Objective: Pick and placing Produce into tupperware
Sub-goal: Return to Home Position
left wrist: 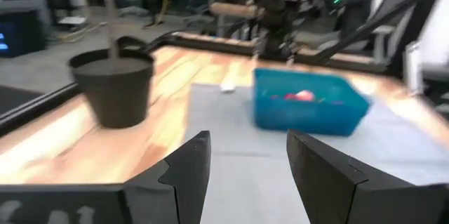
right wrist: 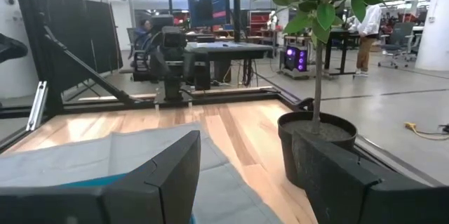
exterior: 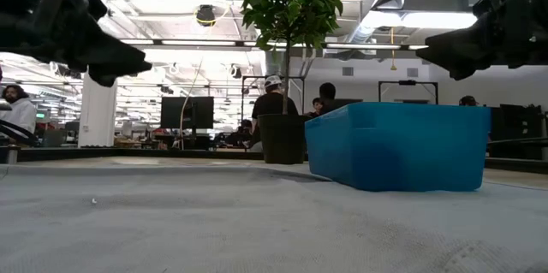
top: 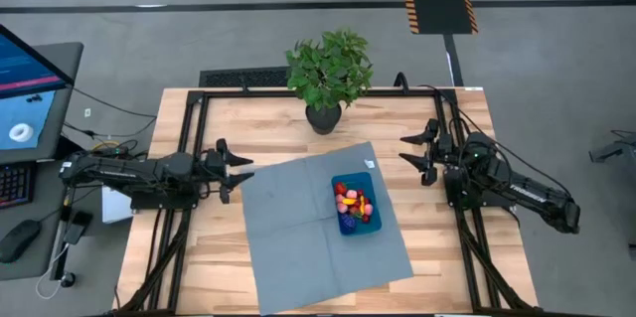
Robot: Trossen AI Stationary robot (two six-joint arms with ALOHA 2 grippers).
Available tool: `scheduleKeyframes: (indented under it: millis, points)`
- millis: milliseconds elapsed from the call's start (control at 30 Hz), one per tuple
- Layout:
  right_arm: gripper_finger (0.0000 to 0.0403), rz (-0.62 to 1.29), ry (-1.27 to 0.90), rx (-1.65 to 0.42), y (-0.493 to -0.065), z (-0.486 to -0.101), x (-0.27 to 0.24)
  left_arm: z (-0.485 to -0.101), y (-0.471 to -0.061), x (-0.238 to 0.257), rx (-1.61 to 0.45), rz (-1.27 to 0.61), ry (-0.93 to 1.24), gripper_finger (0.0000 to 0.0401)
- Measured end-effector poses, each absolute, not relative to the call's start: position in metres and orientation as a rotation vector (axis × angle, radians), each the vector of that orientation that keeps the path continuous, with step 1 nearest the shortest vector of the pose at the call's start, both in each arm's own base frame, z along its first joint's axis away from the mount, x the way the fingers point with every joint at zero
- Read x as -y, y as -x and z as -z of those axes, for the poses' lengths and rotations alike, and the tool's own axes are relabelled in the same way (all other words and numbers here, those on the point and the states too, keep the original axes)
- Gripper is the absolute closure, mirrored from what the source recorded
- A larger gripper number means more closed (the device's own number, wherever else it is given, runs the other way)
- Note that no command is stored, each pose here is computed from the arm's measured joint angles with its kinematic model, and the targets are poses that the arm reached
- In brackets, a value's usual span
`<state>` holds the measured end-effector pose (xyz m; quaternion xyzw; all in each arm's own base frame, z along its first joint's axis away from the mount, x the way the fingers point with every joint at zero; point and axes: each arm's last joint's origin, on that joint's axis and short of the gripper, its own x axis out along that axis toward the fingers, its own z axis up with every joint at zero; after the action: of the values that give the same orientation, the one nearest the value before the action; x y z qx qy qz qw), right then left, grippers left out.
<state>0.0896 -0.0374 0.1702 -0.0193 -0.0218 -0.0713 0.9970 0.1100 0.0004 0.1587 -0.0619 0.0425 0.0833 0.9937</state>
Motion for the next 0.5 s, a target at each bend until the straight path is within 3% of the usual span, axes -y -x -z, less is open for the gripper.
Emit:
scheduleKeyframes:
  millis: [300, 500]
  points:
    - [0.0154, 0.141, 0.038, 0.043, -0.0897, -0.1701, 0.0372, -0.1556, -0.1088, -0.0041, -0.091, -0.305, 0.223, 0.0223]
    - [0.0154, 0.067, 0.040, 0.059, -0.0912, -0.1712, 0.0300, -0.1554, -0.1089, -0.0042, -0.117, -0.299, 0.060, 0.0223]
